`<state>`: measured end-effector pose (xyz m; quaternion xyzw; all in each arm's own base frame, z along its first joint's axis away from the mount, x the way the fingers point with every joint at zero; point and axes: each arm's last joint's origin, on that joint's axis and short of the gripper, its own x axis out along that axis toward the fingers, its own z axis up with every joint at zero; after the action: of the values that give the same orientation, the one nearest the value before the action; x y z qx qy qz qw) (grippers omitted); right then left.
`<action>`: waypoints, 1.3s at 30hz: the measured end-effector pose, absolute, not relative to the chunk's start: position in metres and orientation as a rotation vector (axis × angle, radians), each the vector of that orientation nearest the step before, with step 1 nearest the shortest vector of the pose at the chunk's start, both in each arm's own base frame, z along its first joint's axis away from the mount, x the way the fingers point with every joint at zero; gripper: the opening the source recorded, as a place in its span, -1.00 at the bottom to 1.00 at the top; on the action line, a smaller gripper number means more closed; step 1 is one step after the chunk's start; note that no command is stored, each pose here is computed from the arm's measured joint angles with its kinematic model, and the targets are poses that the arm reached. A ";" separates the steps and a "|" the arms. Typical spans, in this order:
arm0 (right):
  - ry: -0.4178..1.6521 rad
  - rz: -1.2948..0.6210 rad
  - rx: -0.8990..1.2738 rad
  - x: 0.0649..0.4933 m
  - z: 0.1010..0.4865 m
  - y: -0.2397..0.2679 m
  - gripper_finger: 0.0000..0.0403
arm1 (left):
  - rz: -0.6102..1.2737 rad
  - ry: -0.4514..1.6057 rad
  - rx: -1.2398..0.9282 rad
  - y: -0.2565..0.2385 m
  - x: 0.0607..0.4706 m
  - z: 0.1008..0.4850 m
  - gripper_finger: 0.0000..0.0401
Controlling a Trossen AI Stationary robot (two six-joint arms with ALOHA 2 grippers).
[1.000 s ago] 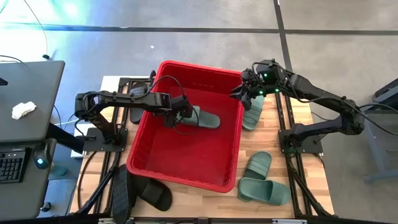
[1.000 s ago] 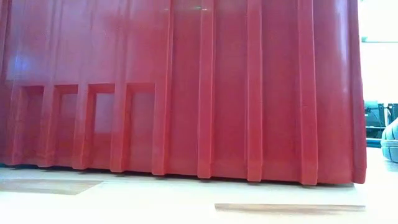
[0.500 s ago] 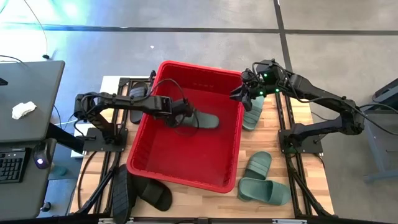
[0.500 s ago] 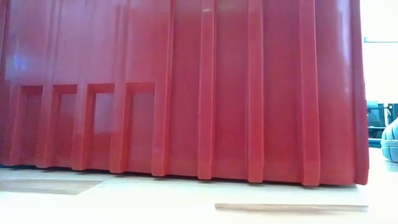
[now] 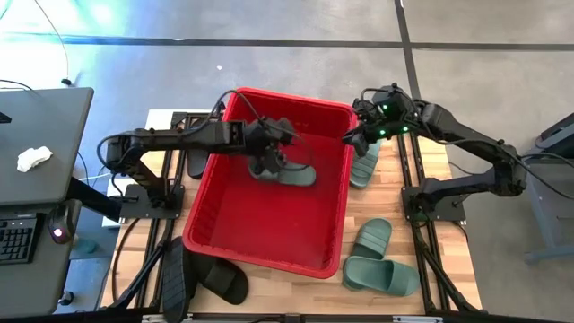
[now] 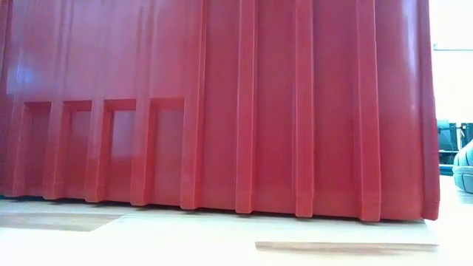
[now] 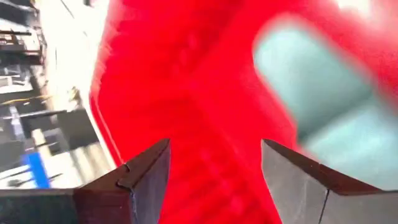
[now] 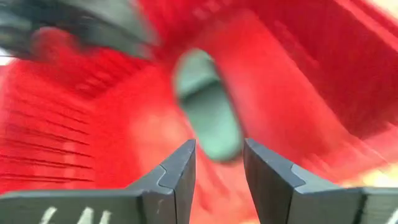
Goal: Pick and place slides into bin
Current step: Put the green slide into the red container
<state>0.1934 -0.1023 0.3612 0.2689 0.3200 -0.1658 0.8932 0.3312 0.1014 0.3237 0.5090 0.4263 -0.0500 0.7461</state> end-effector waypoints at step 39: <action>0.984 -0.783 0.943 0.125 0.204 -0.149 -0.39 | -0.543 0.486 0.623 0.080 0.331 0.365 0.16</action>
<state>0.1249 -0.1490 0.2044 0.4246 0.4429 -0.3526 0.7065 0.3313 0.0801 0.3651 0.2999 0.2337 -0.2614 0.8872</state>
